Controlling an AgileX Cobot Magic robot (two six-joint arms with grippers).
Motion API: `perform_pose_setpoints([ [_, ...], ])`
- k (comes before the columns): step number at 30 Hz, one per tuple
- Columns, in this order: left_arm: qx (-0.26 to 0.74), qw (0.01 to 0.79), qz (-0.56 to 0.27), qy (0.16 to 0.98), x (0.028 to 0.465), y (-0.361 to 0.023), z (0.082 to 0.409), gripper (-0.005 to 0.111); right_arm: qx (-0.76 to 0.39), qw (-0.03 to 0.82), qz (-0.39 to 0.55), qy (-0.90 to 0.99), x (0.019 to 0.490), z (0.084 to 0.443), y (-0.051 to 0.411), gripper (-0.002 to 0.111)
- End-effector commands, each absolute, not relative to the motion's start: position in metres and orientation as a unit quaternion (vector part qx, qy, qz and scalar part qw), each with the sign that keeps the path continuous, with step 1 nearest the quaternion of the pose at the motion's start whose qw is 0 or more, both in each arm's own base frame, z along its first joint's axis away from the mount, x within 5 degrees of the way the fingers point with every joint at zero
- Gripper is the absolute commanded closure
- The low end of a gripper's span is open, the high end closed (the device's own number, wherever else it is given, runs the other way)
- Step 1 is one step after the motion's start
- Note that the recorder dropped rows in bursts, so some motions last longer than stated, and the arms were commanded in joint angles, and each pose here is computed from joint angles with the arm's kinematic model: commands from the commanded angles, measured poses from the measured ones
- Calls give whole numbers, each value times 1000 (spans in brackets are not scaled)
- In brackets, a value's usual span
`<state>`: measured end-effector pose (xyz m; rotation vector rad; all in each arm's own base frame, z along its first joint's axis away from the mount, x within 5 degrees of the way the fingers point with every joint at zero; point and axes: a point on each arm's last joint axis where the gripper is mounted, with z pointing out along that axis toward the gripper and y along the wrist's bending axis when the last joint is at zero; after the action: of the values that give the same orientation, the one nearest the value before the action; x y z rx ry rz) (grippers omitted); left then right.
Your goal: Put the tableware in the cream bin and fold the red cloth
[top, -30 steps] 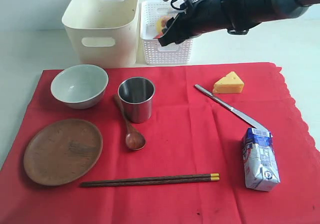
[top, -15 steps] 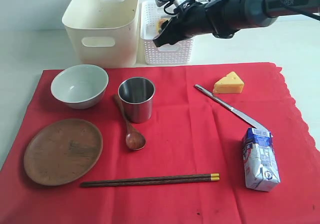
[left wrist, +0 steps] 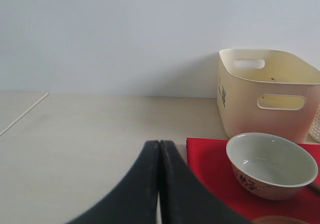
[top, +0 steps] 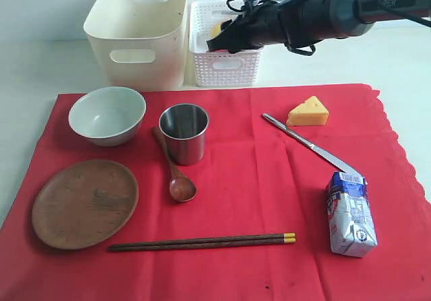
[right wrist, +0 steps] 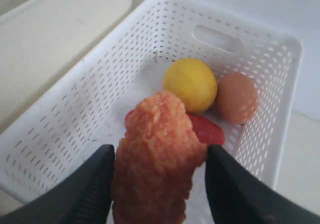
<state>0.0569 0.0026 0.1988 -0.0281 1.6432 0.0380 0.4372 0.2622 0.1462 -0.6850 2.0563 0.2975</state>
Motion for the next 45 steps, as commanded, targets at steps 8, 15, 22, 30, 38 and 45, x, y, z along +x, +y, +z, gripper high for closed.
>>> perform_pose_setpoints([
  [8,-15,683,16,730,57,3,199,107,-258,464,129,838,439,150,263,57],
  [15,-15,683,16,730,57,3,199,107,-258,464,129,838,439,150,263,55],
  [22,-15,683,16,730,57,3,199,107,-247,465,128,840,440,151,262,55],
  [30,-15,683,16,730,57,3,199,107,-255,448,171,840,431,156,266,55],
  [38,-15,683,16,730,57,3,199,107,-310,447,158,824,393,207,246,61],
  [45,-15,683,16,730,57,3,199,107,-275,430,139,849,341,235,188,97],
])
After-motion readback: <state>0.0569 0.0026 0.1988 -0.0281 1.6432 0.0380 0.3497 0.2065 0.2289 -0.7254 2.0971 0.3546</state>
